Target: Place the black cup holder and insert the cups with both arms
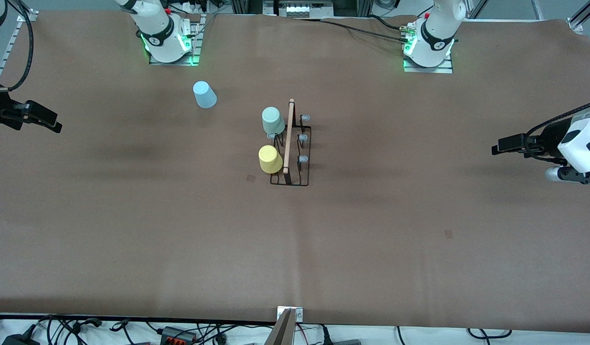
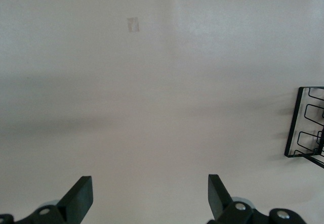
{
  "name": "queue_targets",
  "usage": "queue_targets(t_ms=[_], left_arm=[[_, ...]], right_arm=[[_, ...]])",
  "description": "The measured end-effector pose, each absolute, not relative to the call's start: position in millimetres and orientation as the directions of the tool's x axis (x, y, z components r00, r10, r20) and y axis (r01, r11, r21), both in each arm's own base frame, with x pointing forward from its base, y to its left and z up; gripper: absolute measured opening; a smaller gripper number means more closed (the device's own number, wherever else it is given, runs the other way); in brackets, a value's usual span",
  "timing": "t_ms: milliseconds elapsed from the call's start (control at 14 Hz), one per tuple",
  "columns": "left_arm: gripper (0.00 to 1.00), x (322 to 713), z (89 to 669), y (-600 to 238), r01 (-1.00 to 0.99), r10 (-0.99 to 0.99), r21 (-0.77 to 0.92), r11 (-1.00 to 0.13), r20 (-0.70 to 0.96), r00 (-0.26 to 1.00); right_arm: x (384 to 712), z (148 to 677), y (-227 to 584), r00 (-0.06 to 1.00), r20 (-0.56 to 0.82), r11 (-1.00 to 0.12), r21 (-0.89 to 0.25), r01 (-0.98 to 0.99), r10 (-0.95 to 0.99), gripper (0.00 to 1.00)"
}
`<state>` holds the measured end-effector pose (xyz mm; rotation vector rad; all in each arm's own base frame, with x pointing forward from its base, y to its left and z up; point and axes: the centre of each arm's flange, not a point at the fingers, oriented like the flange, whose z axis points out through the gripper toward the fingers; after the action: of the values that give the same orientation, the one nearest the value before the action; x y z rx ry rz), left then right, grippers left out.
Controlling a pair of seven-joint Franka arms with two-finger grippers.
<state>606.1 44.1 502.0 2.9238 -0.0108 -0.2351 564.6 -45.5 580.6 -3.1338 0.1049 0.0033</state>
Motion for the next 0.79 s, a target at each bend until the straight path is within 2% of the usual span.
queue_targets(t_ms=[501, 788], left_arm=[[1.00, 606.5, 483.8, 75.1, 0.059, 0.010, 0.262, -0.963, -0.186, 0.983], [1.00, 608.8, 488.2, 62.9, 0.042, -0.006, 0.264, -0.963, -0.178, 0.984]], right_arm=[[564.3, 580.7, -46.9, 0.998, -0.003, -0.998, -0.006, -0.070, -0.070, 1.00], [564.2, 580.8, -47.7, 0.997, -0.002, -0.997, -0.006, -0.071, -0.071, 1.00]])
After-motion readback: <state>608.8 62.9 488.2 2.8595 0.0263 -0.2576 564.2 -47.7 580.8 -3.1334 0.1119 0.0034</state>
